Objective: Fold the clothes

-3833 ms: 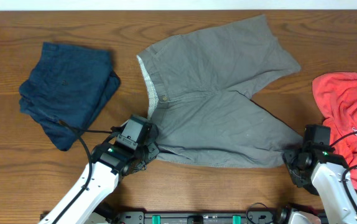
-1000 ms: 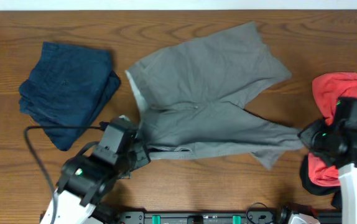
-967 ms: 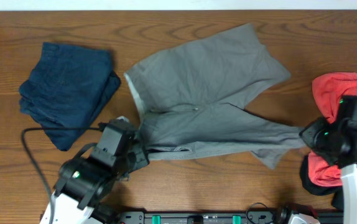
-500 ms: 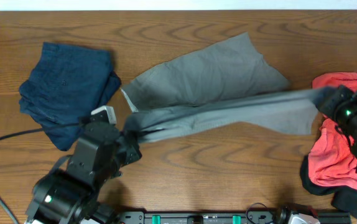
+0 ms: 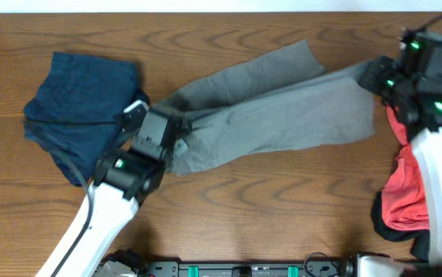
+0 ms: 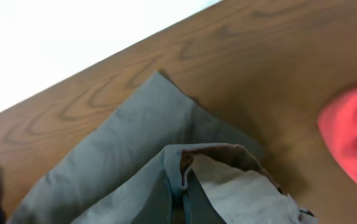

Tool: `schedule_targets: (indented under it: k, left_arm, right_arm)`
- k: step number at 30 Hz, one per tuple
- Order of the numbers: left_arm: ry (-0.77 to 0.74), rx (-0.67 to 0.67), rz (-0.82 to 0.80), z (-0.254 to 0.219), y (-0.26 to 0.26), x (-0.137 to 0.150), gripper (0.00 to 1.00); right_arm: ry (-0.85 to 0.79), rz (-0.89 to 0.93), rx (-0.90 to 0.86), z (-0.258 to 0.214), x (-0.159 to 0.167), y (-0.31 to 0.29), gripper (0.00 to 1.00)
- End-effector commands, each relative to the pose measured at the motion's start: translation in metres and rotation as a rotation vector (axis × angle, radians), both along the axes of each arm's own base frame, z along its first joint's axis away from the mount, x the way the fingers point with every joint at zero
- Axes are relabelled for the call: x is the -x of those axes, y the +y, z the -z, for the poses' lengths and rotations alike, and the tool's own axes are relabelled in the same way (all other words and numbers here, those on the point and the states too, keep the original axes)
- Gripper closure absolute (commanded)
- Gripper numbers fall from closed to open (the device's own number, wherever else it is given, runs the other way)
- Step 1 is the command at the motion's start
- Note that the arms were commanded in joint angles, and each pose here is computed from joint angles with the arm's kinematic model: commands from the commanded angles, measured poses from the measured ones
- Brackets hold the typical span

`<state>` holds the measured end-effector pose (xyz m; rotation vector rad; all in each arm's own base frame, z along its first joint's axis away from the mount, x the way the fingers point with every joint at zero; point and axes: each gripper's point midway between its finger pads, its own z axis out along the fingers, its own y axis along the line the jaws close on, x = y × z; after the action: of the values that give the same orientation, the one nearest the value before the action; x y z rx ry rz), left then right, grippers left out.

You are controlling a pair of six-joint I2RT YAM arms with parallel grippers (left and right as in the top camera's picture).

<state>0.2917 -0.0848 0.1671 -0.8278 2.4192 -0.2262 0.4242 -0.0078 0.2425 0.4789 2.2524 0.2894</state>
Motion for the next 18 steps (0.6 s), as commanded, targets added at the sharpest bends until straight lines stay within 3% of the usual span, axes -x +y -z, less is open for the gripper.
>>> schedule_targets:
  k: [1, 15, 18]
  left_arm:
    - [0.009, -0.085, -0.161, 0.013, 0.036, -0.017, 0.94]
    - [-0.033, -0.069, -0.272, 0.072, 0.057, -0.097, 0.93]
    - [-0.045, -0.064, -0.282, 0.081, 0.058, -0.107, 0.75]
  right_arm:
    - [-0.008, 0.028, 0.091, 0.01, -0.022, -0.011, 0.99]
    - [-0.025, -0.042, 0.089, 0.083, -0.091, 0.023, 0.97]
    - [-0.074, -0.071, 0.075, 0.09, -0.107, 0.035, 0.89]
